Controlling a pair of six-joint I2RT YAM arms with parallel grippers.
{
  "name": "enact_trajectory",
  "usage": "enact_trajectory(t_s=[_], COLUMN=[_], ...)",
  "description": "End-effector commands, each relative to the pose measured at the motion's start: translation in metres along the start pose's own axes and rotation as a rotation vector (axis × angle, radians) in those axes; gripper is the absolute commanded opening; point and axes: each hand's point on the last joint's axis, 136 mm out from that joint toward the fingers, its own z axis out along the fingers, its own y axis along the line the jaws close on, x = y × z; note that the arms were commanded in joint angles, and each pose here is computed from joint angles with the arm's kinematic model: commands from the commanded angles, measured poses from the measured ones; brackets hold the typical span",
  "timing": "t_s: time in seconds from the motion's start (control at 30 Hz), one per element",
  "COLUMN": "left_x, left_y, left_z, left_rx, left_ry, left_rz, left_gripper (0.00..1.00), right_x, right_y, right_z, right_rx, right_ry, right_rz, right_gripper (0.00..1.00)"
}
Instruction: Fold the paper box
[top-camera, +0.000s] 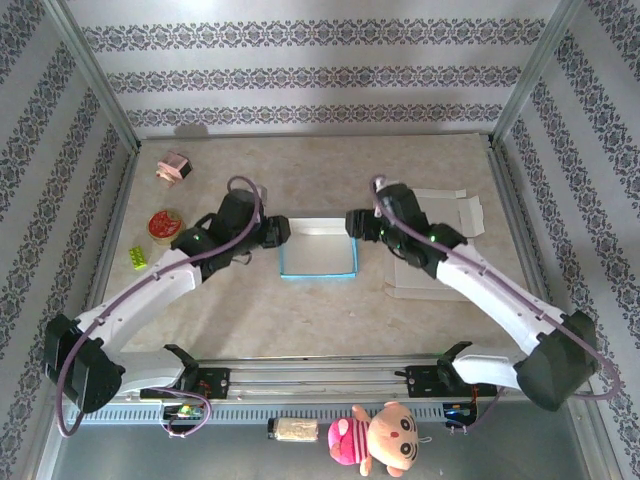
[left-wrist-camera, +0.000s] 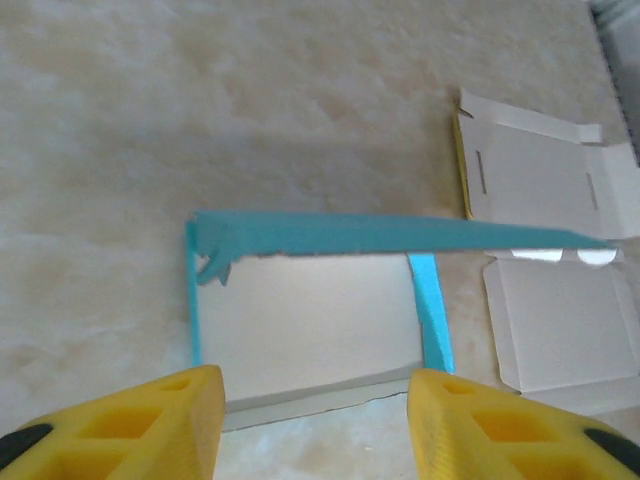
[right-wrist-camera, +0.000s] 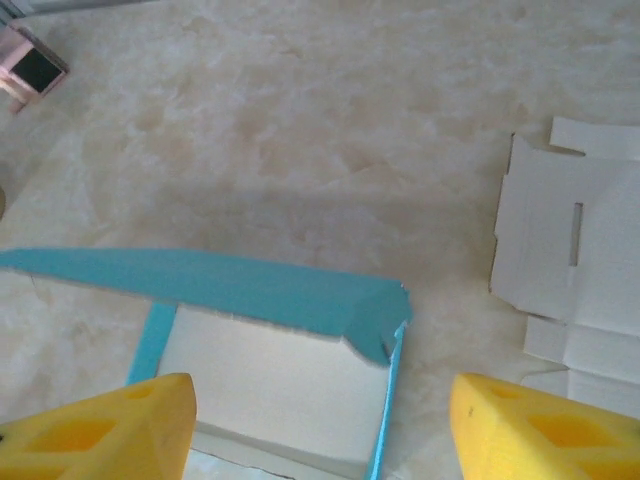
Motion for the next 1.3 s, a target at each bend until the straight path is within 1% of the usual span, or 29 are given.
enact_trajectory(t_s=[0.0,0.07,0.17,0.23,0.3,0.4,0.43,0.57,0.63,0.7,0.87,0.93,0.97,1.1,1.27], left_x=[-0.002,-0.011,-0.02,-0.024,-0.025,-0.027,-0.028,-0.029,-0.029,-0.026,-0.017,-0.014,-0.012,-0.009,-0.007], left_y=[0.03,0.038,0.042,0.039,0.033,0.017,0.014,0.017,0.018,0.02,0.024,0.026,0.027,0.033,0.029], left_z=[-0.017,-0.016,-0.004,0.004,0.01,0.022,0.027,0.044,0.051,0.059,0.071,0.074,0.075,0.075,0.075], left_rx=[-0.203,-0.214,-0.114,-0.058,-0.034,0.05,0.075,0.071,0.069,0.074,0.068,0.063,0.057,0.03,0.059], left_ry=[0.11,0.141,0.214,0.264,0.309,0.325,0.319,0.298,0.29,0.3,0.337,0.343,0.348,0.355,0.354], left_rz=[0.047,0.024,-0.062,-0.064,-0.051,-0.1,-0.116,-0.153,-0.164,-0.174,-0.178,-0.177,-0.175,-0.16,-0.191], left_gripper=[0.53,0.56,0.63,0.68,0.7,0.72,0.72,0.73,0.73,0.73,0.73,0.73,0.73,0.73,0.73], right_x=[0.017,0.013,0.01,0.01,0.012,0.017,0.017,0.024,0.027,0.03,0.034,0.034,0.034,0.019,-0.004], right_y=[-0.005,-0.007,-0.007,-0.006,0.0,0.008,0.007,-0.003,-0.004,-0.004,-0.006,-0.006,-0.008,-0.008,-0.013], right_z=[-0.004,-0.002,0.006,0.014,0.019,0.03,0.034,0.045,0.05,0.054,0.061,0.061,0.061,0.049,0.041], right_rx=[0.002,0.007,-0.011,-0.022,-0.047,-0.082,-0.075,-0.03,-0.044,-0.068,-0.077,-0.076,-0.064,-0.063,-0.029], right_ry=[0.249,0.309,0.365,0.405,0.437,0.465,0.461,0.447,0.441,0.445,0.451,0.452,0.448,0.387,0.31], right_rz=[-0.004,-0.013,-0.057,-0.053,-0.033,0.046,0.08,0.169,0.21,0.249,0.264,0.255,0.247,0.181,0.098], right_gripper=[0.7,0.71,0.7,0.7,0.72,0.78,0.78,0.77,0.76,0.72,0.66,0.65,0.66,0.74,0.82])
